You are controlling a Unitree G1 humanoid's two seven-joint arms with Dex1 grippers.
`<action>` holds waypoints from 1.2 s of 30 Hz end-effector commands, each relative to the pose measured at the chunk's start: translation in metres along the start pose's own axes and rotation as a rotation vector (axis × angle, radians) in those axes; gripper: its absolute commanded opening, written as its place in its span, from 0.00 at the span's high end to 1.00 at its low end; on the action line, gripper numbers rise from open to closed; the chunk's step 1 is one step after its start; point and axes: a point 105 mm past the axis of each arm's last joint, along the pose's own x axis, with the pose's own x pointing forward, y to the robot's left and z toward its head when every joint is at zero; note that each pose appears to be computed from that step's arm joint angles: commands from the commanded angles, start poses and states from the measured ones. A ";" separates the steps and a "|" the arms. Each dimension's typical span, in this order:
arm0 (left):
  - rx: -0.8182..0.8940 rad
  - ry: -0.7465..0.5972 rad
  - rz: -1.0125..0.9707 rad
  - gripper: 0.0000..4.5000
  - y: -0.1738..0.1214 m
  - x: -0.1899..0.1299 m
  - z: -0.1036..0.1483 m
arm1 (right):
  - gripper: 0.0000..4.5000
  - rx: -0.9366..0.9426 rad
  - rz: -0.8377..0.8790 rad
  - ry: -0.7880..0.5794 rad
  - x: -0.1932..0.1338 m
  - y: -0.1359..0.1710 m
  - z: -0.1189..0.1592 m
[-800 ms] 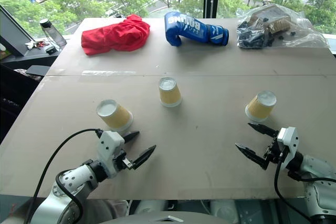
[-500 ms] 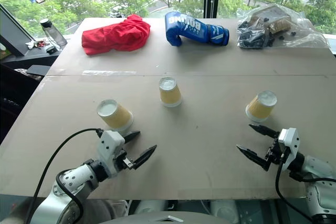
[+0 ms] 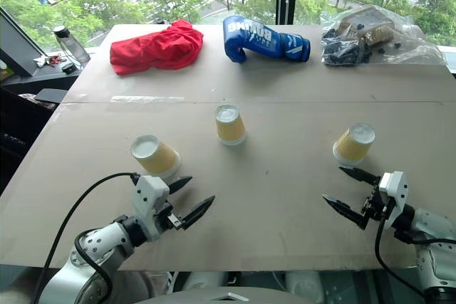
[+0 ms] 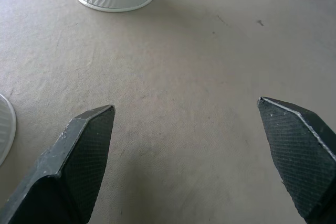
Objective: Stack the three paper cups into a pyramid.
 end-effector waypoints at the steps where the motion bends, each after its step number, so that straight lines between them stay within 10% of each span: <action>1: 0.019 -0.054 -0.003 0.01 -0.005 -0.004 0.011 | 0.00 -0.014 0.033 -0.030 0.006 0.003 0.006; 24: -0.010 -0.294 0.065 0.01 0.001 -0.075 0.072 | 0.00 -0.086 0.111 -0.186 0.216 0.031 0.070; 36: -0.058 -0.391 0.098 0.01 0.009 -0.080 0.081 | 0.00 -0.126 0.055 -0.238 0.273 0.030 0.090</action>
